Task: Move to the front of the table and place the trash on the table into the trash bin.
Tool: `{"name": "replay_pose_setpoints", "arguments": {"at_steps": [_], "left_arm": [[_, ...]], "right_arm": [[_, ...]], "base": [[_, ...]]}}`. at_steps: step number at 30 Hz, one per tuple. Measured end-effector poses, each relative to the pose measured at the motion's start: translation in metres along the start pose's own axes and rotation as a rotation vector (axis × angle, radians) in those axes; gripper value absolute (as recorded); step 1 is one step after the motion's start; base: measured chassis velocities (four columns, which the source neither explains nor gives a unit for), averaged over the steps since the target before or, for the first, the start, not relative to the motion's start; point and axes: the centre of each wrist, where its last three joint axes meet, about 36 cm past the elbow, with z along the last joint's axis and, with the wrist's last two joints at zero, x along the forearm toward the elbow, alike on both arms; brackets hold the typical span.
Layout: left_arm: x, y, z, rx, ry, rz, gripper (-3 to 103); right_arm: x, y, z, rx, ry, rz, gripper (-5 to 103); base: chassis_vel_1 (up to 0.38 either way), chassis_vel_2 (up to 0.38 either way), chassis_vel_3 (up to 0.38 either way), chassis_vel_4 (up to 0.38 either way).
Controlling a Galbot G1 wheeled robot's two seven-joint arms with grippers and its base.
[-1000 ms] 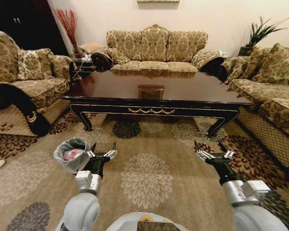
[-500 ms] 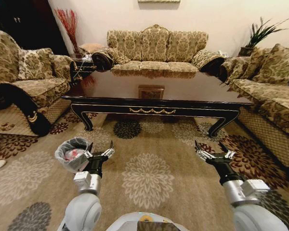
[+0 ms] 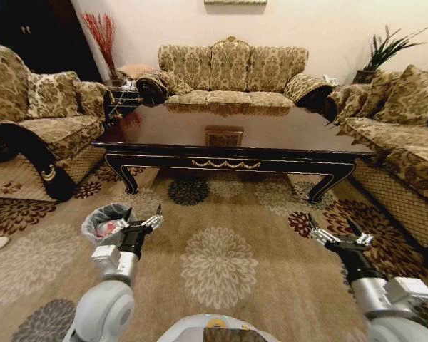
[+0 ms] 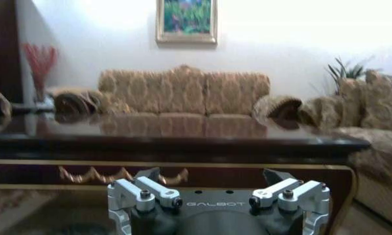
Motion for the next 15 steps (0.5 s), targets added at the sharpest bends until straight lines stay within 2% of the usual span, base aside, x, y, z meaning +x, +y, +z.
{"name": "replay_pose_setpoints", "arguments": {"at_steps": [15], "left_arm": [[-0.009, 0.003, 0.01, -0.018, 0.016, -0.003, 100]], "right_arm": [[-0.007, 0.0, 0.001, 0.004, -0.013, 0.002, 100]], "base": [[0.0, 0.0, 0.0, 0.0]]}}
